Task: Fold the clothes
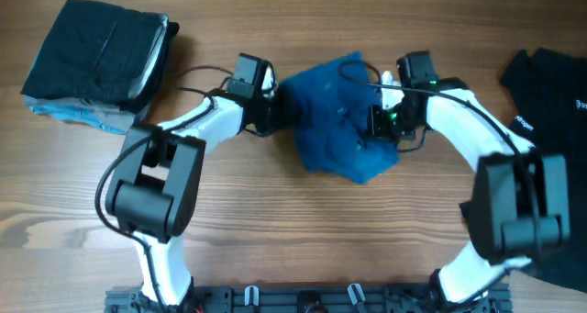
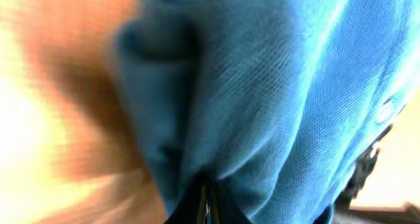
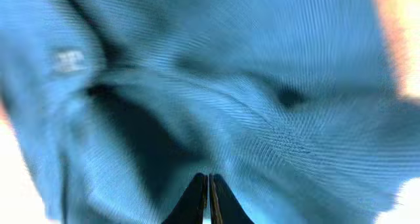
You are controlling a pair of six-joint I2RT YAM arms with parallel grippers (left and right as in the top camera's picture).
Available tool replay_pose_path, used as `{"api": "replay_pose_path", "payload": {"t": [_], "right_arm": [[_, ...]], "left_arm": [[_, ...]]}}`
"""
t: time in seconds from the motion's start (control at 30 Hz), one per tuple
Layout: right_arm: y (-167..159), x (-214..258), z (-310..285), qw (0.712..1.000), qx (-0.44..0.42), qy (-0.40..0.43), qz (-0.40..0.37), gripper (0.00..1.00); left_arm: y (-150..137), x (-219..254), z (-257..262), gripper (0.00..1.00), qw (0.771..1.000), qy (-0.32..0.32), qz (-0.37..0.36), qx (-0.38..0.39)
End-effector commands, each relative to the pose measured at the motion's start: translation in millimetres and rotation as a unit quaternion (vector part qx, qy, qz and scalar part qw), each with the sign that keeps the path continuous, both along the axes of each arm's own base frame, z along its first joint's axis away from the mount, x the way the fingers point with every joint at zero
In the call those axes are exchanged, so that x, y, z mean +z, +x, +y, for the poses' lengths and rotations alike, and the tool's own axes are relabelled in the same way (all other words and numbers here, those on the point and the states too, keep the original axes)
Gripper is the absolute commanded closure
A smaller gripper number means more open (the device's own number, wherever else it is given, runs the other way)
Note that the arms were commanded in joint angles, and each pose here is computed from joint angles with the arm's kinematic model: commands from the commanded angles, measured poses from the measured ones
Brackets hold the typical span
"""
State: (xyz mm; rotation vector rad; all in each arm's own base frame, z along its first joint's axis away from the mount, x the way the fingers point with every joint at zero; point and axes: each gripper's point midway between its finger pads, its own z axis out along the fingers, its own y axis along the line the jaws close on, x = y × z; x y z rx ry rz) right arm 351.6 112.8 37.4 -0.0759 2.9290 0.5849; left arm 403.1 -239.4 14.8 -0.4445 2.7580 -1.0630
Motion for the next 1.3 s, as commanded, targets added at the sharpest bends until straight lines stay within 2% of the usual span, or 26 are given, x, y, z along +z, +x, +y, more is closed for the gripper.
{"api": "replay_pose_path", "payload": {"t": [0.0,0.07,0.1,0.13,0.23,0.37,0.53,0.8,0.83,0.9,0.93,0.97,1.0,1.13,1.27], "right_arm": [[15.7,22.5,-0.2,0.998,0.01,-0.007,-0.062,0.92],[19.9,16.2,0.5,0.998,0.01,-0.007,-0.064,0.91],[20.6,11.7,0.5,0.998,0.01,-0.008,-0.061,0.91],[20.3,5.0,0.0,0.998,0.01,-0.01,-0.053,0.91],[15.2,-15.9,-1.5,1.0,0.008,-0.016,-0.023,0.91],[10.3,-34.0,-2.3,1.0,-0.005,-0.018,0.007,0.91],[9.8,-43.7,-2.2,1.0,-0.009,-0.018,0.017,0.91],[10.9,-43.2,-1.3,1.0,-0.015,-0.014,0.017,0.92],[10.8,-43.2,-1.3,1.0,-0.015,-0.014,0.017,0.94],[10.1,-43.2,-1.4,1.0,-0.014,-0.015,0.018,0.95],[9.4,-43.3,-1.6,1.0,-0.014,-0.015,0.02,0.96],[9.2,-43.3,-1.5,1.0,-0.015,-0.015,0.021,0.96],[8.1,-41.2,1.0,1.0,-0.016,-0.006,0.025,0.95],[3.7,-21.3,1.1,0.999,-0.025,0.005,0.036,0.95],[12.0,33.0,-13.6,0.999,-0.044,0.01,-0.019,0.95]], "left_arm": [[26.7,8.9,8.3,0.96,0.999,-0.031,-0.036,0.003],[26.7,28.7,1.6,0.94,0.995,-0.068,-0.058,-0.049],[23.0,33.7,0.7,0.86,0.993,-0.077,-0.058,-0.066],[16.6,34.7,1.7,0.69,0.992,-0.079,-0.053,-0.081],[-11.4,19.4,10.6,0.0,0.992,-0.053,-0.01,-0.114],[-23.3,9.3,18.0,0.0,0.992,-0.029,0.015,-0.119],[-18.6,-8.3,14.2,0.0,0.995,-0.004,0.024,-0.097],[-39.2,-81.8,-64.6,0.02,0.993,-0.035,0.077,-0.082],[-42.7,-89.3,-69.8,0.09,0.993,-0.037,0.084,-0.081],[-45.1,-91.9,-72.2,0.35,0.992,-0.033,0.082,-0.085],[-44.7,-91.2,-72.5,0.62,0.992,-0.034,0.081,-0.085],[-43.9,-89.7,-70.6,0.78,0.992,-0.036,0.084,-0.084],[-43.3,-87.5,-67.9,0.89,0.992,-0.043,0.089,-0.082],[-30.5,-67.5,-45.3,0.96,0.993,-0.046,0.082,-0.075],[-7.7,-11.3,3.0,0.96,0.996,-0.032,0.025,-0.077]]}}
